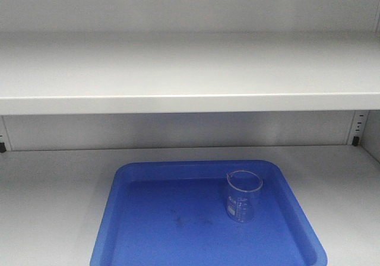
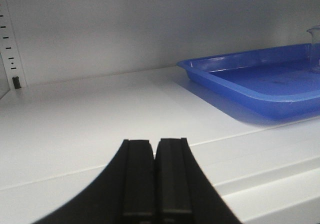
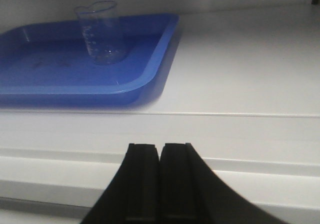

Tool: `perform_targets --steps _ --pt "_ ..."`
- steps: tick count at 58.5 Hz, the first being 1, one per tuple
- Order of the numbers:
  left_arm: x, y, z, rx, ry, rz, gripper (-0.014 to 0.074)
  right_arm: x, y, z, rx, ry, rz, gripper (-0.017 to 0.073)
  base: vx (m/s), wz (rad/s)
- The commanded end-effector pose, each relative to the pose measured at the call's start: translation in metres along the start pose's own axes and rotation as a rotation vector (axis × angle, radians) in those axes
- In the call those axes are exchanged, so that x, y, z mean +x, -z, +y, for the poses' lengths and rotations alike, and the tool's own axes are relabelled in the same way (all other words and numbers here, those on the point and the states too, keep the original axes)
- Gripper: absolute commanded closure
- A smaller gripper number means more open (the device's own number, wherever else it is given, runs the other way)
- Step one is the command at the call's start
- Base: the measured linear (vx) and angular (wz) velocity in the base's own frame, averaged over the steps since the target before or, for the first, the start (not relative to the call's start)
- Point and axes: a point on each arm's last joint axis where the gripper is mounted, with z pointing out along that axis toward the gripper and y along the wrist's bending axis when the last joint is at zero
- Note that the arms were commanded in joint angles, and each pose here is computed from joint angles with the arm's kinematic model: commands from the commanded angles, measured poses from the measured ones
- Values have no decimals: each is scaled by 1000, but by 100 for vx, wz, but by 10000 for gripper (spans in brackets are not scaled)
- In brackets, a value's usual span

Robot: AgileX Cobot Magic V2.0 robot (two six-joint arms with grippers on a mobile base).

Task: Pick beaker and place in left cabinet

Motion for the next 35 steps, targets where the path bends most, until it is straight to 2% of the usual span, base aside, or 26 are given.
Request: perform_targets --steps 1,6,15,31,35 --pt "-3 1 0 -4 12 -86 592 -4 3 -2 28 -39 -150 568 0 0" --pt "-3 1 0 -4 12 -86 592 10 4 -7 94 -77 -174 568 0 0" --pt "-3 1 0 -4 12 -87 592 34 -1 -12 149 -87 -137 568 0 0" --pt "-3 1 0 -4 12 -87 592 34 -1 -13 163 -22 -119 568 0 0" --pt "-3 1 0 -4 12 -87 592 34 -1 -14 174 29 -115 568 0 0"
